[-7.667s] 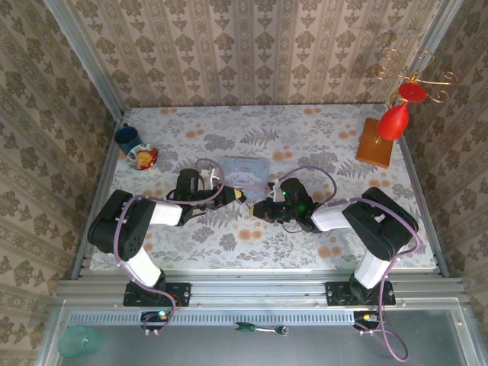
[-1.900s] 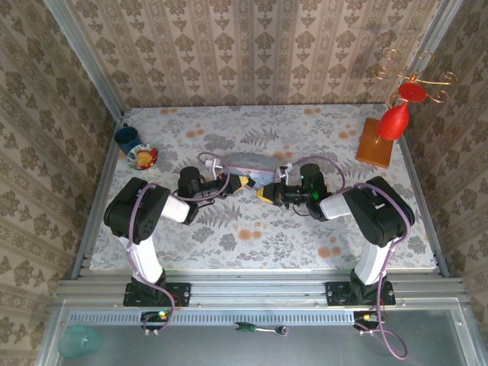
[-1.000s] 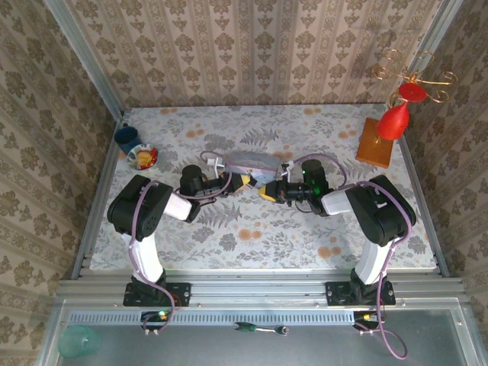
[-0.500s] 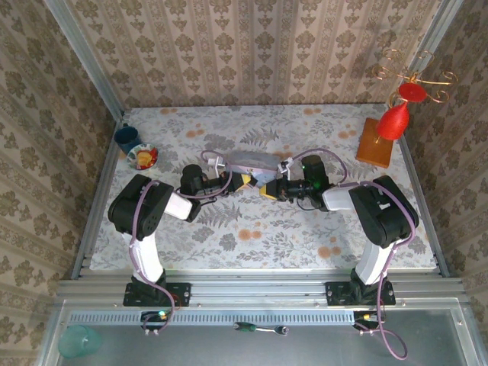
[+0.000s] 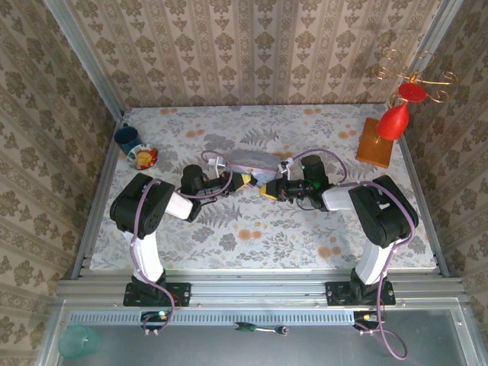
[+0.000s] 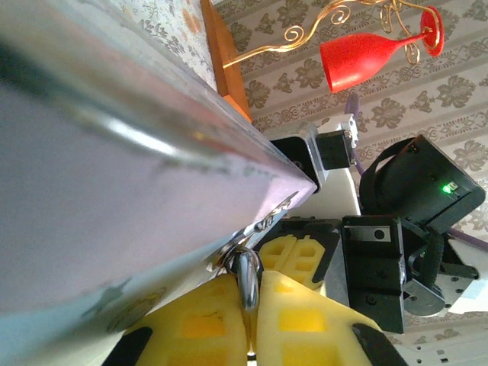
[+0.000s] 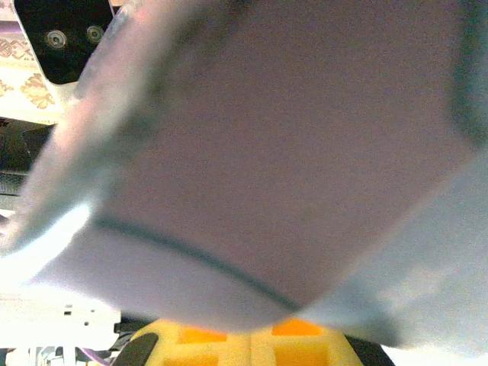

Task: Unlock a padlock with a key

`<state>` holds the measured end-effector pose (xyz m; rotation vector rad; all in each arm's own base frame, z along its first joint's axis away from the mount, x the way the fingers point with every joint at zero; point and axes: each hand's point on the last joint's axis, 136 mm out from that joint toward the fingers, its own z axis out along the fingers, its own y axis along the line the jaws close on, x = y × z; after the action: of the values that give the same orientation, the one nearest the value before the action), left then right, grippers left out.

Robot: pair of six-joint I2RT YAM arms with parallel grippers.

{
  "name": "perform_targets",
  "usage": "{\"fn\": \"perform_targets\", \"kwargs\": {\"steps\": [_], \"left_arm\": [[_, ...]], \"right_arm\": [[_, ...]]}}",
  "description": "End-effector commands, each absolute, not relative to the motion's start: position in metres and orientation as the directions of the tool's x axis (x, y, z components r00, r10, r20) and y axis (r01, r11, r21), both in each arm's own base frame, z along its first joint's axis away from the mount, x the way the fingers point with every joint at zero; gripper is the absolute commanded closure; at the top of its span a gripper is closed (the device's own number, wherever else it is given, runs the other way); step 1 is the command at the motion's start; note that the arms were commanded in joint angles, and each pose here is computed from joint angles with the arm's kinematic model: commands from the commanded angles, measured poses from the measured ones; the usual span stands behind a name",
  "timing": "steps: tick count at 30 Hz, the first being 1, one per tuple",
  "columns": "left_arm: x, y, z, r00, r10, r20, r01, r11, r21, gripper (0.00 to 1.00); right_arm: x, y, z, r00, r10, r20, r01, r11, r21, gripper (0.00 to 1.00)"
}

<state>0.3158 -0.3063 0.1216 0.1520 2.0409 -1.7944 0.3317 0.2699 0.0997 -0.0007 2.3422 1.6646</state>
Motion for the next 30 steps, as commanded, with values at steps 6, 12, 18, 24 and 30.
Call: {"fn": "perform_targets", "kwargs": {"steps": [6,12,18,24,30], "left_arm": [[0.249,-0.332,0.111,-0.923,0.096,-0.372,0.381,0.097,-0.920,0.97],[0.237,-0.344,0.104,-0.904,0.166,-0.395,0.420,0.164,-0.893,0.94],[0.225,-0.359,0.111,-0.906,0.191,-0.379,0.400,0.087,-0.912,0.94],[0.213,-0.359,0.101,-0.908,0.219,-0.358,0.384,0.087,-0.919,0.95],[0.207,-0.357,0.099,-0.902,0.240,-0.359,0.386,0.077,-0.919,0.95]], "right_arm": [[0.334,0.282,0.116,-0.907,0.204,-0.369,-0.293,0.325,0.899,1.00],[0.324,0.279,0.110,-0.912,0.204,-0.357,-0.283,0.319,0.905,1.00],[0.317,0.276,0.106,-0.912,0.206,-0.354,-0.282,0.310,0.908,1.00],[0.319,0.264,0.106,-0.908,0.237,-0.346,-0.272,0.295,0.916,1.00],[0.323,0.258,0.109,-0.902,0.251,-0.352,-0.276,0.292,0.916,1.00]]}}
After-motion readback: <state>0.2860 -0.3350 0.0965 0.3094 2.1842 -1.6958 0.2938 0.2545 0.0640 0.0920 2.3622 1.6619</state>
